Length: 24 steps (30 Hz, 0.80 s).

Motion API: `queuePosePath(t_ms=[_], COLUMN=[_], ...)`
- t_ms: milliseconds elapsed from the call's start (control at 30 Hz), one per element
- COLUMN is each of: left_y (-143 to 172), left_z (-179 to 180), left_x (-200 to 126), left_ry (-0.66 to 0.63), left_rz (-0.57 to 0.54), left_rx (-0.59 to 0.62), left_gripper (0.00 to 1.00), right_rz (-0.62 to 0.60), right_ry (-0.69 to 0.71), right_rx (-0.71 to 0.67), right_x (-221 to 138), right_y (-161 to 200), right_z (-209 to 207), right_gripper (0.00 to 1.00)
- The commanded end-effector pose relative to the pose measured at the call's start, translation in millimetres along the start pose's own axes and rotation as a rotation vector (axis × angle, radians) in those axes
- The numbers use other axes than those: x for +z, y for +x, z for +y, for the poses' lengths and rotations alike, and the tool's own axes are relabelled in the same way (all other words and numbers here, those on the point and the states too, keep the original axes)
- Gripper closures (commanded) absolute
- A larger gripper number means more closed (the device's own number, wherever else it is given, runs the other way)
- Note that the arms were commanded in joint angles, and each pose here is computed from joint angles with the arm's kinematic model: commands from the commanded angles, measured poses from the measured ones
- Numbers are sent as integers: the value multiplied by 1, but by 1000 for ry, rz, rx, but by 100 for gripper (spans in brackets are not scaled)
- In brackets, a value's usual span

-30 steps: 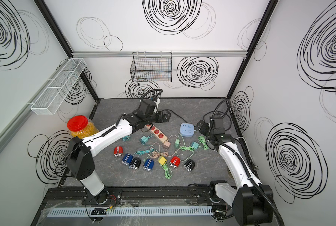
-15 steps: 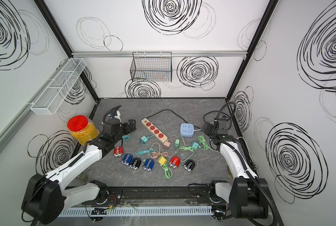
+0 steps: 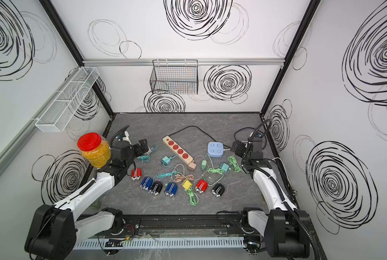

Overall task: Unplug the electric shaver
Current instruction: Reset both arms

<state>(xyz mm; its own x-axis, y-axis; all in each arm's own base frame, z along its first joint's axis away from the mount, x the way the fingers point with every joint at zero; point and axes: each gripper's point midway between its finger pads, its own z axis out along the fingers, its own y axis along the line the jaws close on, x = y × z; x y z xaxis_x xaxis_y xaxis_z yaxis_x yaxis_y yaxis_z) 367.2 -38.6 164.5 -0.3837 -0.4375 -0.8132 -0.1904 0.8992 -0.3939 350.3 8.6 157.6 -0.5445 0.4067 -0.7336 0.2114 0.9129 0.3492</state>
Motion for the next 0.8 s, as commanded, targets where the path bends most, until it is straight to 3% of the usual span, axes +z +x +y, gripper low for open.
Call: queuePosePath(t_ms=[0,367,767], left_y=[-19,-26,-27], left_z=[-3,15,27], left_x=[0,-6,-3], left_ry=[15,-63,-112], left_rz=[-80,-186,-278], left_rx=[27,169,274], left_gripper=[1,1,1], right_rz=[-60,-70,-223], right_ry=[-55,17,149], right_rx=[-30,-95,-193], right_x=[-3,16,9], right_y=[-16,-15,-29], right_z=[12,-1,-31], right_gripper=[0,0,0])
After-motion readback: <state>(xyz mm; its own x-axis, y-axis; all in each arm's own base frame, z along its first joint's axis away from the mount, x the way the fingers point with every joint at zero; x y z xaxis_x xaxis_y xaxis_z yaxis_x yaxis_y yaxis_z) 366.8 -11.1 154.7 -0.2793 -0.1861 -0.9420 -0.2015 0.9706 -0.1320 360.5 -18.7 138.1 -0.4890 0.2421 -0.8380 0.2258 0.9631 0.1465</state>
